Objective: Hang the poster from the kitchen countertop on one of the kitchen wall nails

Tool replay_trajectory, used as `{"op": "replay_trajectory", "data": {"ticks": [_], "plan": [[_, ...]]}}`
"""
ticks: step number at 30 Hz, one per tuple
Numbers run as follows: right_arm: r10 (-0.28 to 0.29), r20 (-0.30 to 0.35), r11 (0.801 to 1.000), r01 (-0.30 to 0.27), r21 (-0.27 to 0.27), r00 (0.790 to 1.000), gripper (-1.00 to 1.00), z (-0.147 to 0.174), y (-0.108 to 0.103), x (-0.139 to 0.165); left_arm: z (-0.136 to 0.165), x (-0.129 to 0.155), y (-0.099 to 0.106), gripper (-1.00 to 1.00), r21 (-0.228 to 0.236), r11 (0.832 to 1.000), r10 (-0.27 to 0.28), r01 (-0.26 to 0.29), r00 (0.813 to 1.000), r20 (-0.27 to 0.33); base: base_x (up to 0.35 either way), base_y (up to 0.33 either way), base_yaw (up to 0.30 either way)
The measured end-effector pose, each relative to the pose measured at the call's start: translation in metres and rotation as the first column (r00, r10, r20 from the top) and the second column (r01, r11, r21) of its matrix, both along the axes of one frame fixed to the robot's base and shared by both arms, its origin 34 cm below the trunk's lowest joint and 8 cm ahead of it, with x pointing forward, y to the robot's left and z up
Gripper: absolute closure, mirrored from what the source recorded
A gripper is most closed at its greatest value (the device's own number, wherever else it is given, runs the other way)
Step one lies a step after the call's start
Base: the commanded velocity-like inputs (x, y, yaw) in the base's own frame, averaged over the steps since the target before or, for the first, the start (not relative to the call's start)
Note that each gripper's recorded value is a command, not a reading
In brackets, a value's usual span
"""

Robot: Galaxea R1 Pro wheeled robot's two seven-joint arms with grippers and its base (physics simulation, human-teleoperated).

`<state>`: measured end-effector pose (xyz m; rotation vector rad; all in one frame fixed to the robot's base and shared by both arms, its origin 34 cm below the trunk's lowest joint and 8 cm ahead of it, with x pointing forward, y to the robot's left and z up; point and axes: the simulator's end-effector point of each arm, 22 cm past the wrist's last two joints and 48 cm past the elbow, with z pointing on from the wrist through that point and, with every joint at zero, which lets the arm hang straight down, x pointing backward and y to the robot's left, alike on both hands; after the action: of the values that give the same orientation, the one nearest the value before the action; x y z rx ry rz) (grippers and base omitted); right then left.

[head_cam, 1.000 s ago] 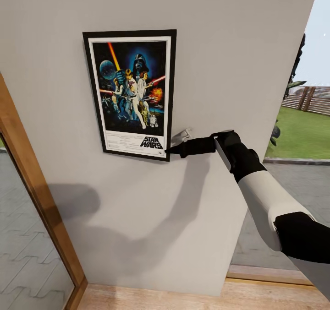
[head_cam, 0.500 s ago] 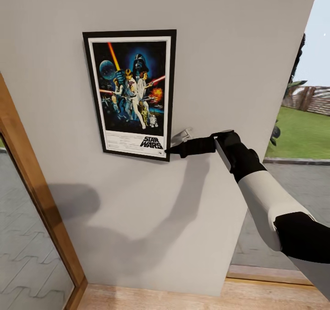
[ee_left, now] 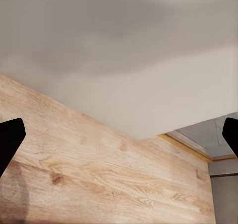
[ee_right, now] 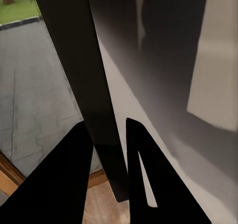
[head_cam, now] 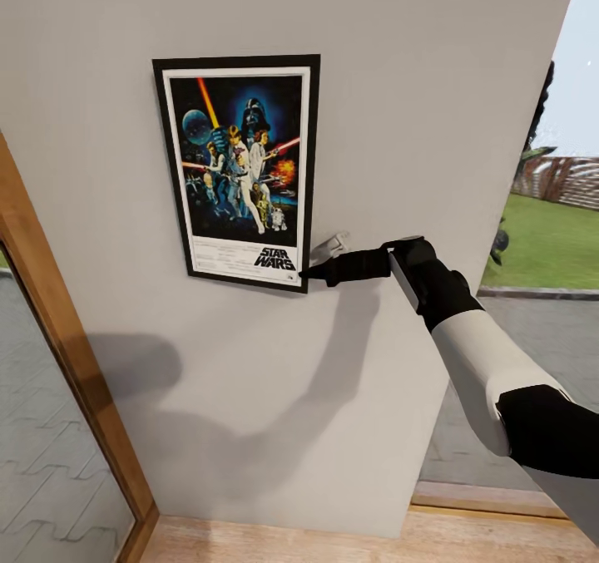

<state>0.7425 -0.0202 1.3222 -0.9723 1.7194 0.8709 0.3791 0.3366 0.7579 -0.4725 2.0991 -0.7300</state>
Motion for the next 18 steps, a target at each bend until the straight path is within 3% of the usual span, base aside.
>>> {"op": "replay_trajectory", "data": {"ticks": [18], "plan": [[-0.008,0.011,1.000,0.008,-0.004,1.000,1.00,0.0010,0.0036,0.0018,0.0002,0.0000,0.0010,-1.00,0.002,1.000,0.000,0.000,1.000,0.000,0.000,0.000,0.000]]}}
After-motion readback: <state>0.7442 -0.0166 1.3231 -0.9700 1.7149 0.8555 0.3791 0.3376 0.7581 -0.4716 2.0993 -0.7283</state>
